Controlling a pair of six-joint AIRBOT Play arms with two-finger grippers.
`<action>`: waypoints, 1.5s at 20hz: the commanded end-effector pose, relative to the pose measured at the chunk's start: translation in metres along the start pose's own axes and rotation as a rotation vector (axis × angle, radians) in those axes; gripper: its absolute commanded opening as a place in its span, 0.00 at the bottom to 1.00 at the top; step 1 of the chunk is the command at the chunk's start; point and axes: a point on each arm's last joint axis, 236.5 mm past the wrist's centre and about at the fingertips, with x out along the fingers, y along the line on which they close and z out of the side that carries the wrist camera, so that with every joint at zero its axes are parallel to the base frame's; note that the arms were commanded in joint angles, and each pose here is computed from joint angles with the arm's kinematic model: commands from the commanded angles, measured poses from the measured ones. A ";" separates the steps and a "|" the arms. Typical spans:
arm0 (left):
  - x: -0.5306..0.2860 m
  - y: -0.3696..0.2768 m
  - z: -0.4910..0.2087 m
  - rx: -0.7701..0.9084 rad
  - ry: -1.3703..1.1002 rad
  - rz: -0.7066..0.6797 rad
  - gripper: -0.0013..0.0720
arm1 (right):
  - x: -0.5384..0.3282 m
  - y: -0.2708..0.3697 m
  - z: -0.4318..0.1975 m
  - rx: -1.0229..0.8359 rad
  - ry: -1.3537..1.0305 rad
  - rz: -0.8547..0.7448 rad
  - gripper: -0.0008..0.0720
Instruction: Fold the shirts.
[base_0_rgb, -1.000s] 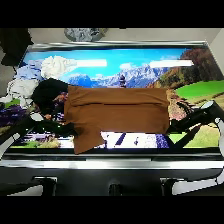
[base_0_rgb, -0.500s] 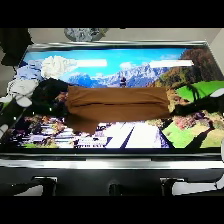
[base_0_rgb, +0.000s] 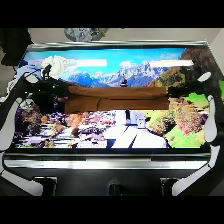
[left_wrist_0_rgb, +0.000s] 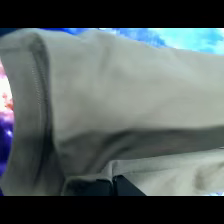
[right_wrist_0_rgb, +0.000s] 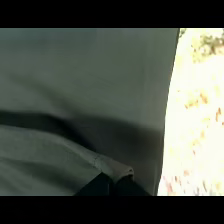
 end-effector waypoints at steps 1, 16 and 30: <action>0.033 0.017 -0.006 -0.057 0.069 -0.004 0.06 | 0.035 -0.002 0.014 -0.018 -0.030 -0.027 0.08; -0.064 -0.060 -0.006 0.125 0.060 -0.063 0.88 | 0.045 0.007 -0.016 0.206 0.042 0.246 0.85; 0.076 -0.276 -0.103 0.130 0.128 -0.429 0.06 | -0.165 0.146 0.014 -0.168 -0.126 0.344 0.07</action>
